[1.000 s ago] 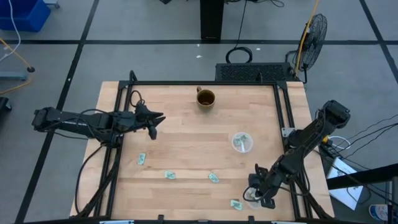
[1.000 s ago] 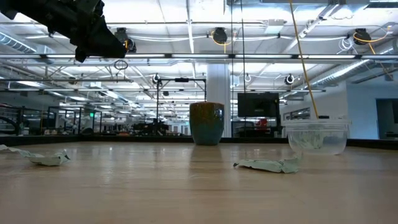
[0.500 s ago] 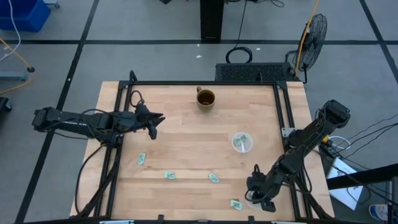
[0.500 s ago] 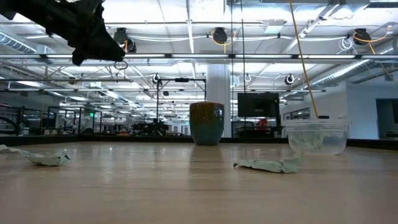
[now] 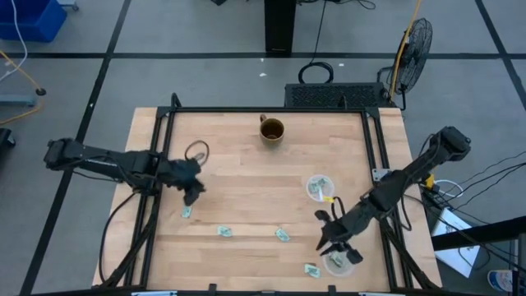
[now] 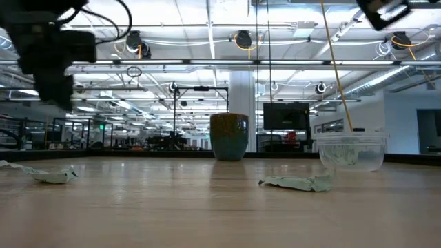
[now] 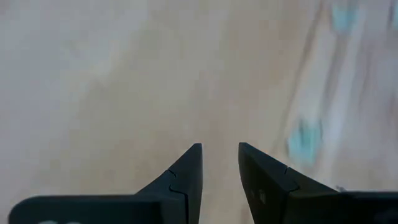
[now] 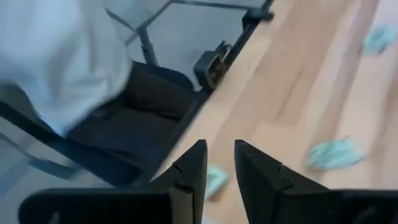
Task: Pick and place items into bin
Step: Put the stevia packet into the top transparent bin
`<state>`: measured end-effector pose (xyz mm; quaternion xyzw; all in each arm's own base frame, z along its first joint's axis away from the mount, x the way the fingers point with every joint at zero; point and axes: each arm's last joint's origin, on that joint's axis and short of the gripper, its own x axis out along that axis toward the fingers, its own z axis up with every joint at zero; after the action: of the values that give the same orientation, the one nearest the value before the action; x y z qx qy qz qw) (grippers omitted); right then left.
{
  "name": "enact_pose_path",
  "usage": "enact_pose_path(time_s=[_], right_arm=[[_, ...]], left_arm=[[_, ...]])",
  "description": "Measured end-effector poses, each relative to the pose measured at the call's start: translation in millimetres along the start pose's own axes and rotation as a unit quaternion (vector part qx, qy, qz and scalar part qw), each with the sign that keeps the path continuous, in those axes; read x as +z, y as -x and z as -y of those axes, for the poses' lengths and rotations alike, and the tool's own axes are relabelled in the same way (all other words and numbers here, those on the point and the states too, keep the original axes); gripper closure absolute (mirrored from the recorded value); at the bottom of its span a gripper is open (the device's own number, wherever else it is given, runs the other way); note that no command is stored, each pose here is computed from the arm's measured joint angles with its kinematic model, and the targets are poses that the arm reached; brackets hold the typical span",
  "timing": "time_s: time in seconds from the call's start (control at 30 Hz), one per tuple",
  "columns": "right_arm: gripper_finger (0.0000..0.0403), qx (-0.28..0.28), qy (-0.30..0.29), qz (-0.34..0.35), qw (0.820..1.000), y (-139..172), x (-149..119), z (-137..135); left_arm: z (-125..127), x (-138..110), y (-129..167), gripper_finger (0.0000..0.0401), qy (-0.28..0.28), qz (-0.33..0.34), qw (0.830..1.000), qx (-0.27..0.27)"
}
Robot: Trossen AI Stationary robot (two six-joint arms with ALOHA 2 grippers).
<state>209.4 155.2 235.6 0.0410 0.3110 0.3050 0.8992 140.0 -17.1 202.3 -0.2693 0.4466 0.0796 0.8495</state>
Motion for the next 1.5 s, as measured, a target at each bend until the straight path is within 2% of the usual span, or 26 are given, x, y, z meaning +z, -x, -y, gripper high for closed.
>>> enact_pose_path(time_s=[0.1, 0.17, 0.23, 0.3, 0.4, 0.5, 0.77, 1.03, 1.37, 1.5], right_arm=[[0.0329, -0.015, 0.074, 0.006, 0.997, 2, 3, 9], [0.0329, -0.025, 0.101, 0.003, 0.995, 3, 3, 15], [0.0329, -0.035, 0.110, -0.003, 0.993, 4, 3, 20], [0.0330, -0.043, 0.107, -0.012, 0.993, 5, 2, 26], [0.0329, -0.055, 0.099, -0.026, 0.993, 6, 0, 32], [0.0328, -0.063, 0.092, -0.027, 0.993, 7, 1, 37], [0.0328, -0.075, 0.080, -0.027, 0.994, 9, 2, 45], [0.0328, -0.076, 0.078, -0.037, 0.993, 9, 0, 45], [0.0328, -0.076, 0.081, -0.037, 0.993, 9, 0, 45], [0.0328, -0.076, 0.082, -0.037, 0.993, 9, 0, 45]], left_arm=[[1, -13, -5, 0.0293, 0.012, -0.104, 0.994, -0.018], [3, -22, -8, 0.0293, 0.029, -0.165, 0.986, -0.013], [2, -30, -11, 0.0293, 0.031, -0.212, 0.977, 0.023], [1, -36, -15, 0.0293, 0.014, -0.230, 0.971, 0.071], [2, -41, -23, 0.0293, -0.020, -0.234, 0.964, 0.124], [6, -42, -31, 0.0293, -0.033, -0.240, 0.962, 0.127], [7, -47, -47, 0.0293, -0.031, -0.240, 0.951, 0.194], [13, -48, -59, 0.0293, -0.044, -0.254, 0.951, 0.169], [23, -42, -51, 0.0293, 0.025, -0.264, 0.956, 0.124], [28, -38, -50, 0.0293, 0.029, -0.255, 0.960, 0.111]])
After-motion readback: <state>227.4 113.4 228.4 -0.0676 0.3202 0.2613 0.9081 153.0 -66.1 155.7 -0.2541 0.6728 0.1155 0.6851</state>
